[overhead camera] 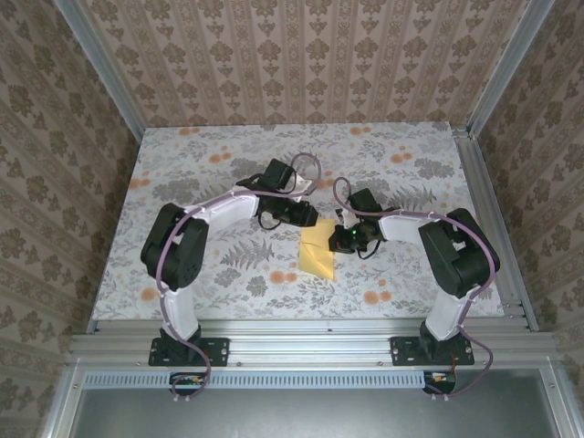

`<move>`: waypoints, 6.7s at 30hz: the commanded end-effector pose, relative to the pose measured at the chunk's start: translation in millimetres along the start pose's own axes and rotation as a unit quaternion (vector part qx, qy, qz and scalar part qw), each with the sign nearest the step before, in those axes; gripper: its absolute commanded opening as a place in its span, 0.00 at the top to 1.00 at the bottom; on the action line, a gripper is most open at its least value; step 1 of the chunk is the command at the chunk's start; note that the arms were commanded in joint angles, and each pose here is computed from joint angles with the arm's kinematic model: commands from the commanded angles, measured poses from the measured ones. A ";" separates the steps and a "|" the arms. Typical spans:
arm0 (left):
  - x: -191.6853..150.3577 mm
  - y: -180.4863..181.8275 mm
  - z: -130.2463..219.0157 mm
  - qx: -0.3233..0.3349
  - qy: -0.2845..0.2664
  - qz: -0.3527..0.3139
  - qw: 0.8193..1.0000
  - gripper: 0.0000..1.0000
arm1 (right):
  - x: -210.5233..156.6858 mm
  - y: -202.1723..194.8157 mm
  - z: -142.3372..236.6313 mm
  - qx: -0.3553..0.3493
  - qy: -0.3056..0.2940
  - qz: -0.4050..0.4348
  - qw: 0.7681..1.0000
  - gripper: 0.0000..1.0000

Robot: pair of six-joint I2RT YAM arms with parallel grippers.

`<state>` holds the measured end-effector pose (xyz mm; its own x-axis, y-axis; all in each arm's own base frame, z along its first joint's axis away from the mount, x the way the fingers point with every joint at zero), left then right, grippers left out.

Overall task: Fold a paper plane with a square sheet of paper (pick it up from the middle)
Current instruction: Fold the triangle a second time at the center of the table.

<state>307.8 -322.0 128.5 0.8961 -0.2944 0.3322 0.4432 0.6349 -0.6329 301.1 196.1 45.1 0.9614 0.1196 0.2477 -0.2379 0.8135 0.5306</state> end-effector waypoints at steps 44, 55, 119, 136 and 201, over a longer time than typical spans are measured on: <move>-91.3 50.6 -53.7 0.051 0.104 0.061 0.991 0.82 | -25.7 -14.3 -10.8 -0.056 0.054 -0.010 0.997 1.00; -110.2 68.0 -61.0 0.076 0.137 0.069 0.985 0.82 | -12.1 2.0 10.1 -0.047 0.023 0.002 0.999 0.95; -118.2 80.6 -70.4 0.074 0.162 0.069 0.982 0.82 | -85.6 39.8 -17.1 0.029 0.051 -0.050 0.997 1.00; -121.2 84.6 -73.0 0.075 0.165 0.072 0.981 0.82 | -64.0 75.7 0.7 0.059 0.016 -0.019 0.998 1.00; -103.9 87.1 -64.7 0.068 0.144 0.077 0.984 0.83 | -80.5 30.1 -17.5 0.022 0.033 -0.052 0.998 1.00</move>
<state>261.5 -315.0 48.2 0.9184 -0.3779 0.1173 0.3458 0.6227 -0.7019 238.3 239.5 43.0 0.9790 0.0493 0.1978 -0.1678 0.7457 0.6448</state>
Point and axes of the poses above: each hand's point on the last joint's axis, 136 mm out from that joint toward the fingers, its own z axis back along the fingers, its own y axis along the line the jaws close on, x = y × z, the point moved 4 cm from there along z, back along the fingers, and after that the axes turned 8 degrees about z, right-handed, at the moved point
